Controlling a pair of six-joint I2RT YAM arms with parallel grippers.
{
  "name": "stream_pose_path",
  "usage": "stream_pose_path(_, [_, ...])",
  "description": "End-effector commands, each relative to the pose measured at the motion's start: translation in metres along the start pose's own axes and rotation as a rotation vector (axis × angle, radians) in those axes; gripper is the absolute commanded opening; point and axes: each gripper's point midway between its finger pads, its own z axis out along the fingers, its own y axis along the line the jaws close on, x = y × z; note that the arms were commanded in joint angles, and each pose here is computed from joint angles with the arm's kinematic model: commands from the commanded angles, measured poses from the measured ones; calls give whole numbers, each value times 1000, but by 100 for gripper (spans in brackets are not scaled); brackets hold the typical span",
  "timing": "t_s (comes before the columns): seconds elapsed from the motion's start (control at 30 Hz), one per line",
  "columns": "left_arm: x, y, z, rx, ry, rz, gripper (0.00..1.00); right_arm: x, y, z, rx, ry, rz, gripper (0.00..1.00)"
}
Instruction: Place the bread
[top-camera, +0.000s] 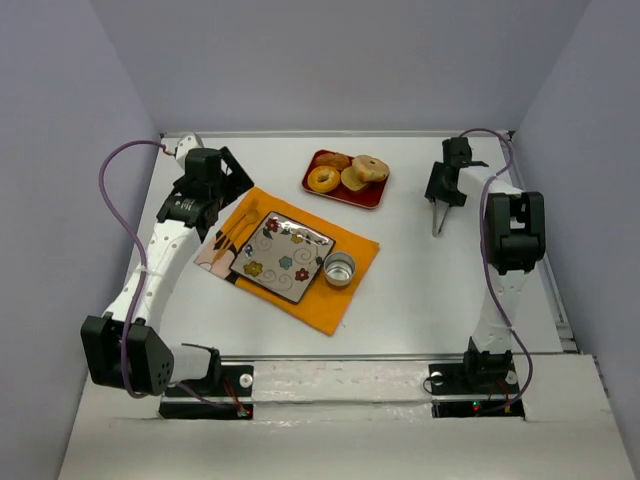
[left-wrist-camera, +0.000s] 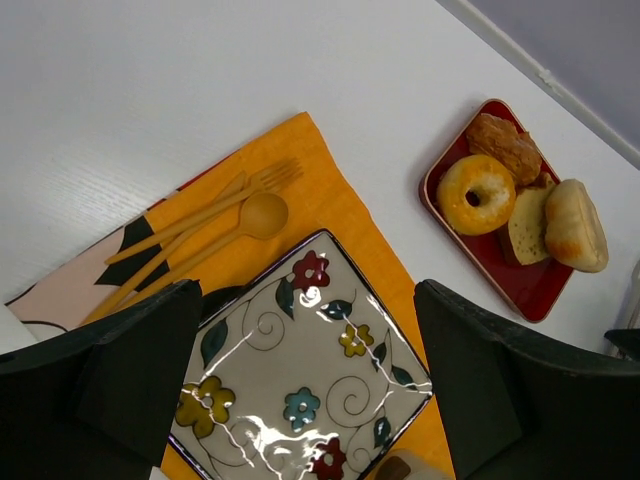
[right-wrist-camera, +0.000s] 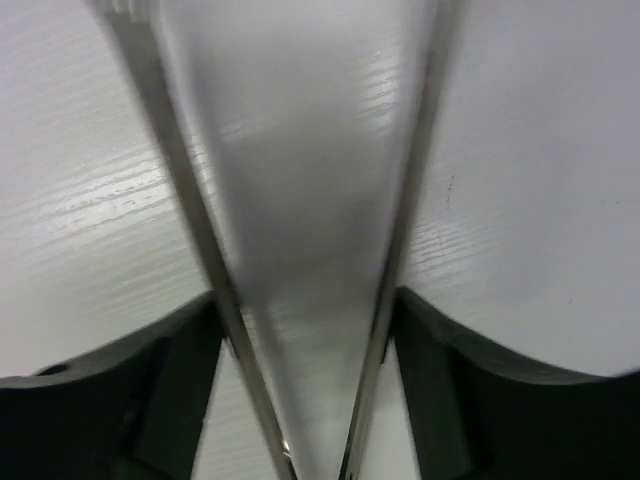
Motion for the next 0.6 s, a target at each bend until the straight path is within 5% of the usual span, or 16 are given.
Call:
stream_pose_path(0.0, [-24, -8, -15, 30, -86, -44, 99, -8, -12, -7, 33, -18, -17, 61])
stream_pose_path(0.07, [-24, -7, -16, 31, -89, -47, 99, -22, -11, -27, 10, -64, -29, 52])
stream_pose_path(0.3, [-23, -9, -23, 61, -88, -53, 99, -73, 9, -132, -193, -236, 3, 47])
stream_pose_path(0.57, [-16, -10, -28, 88, -69, -44, 99, -33, 44, -183, -442, 35, -42, 48])
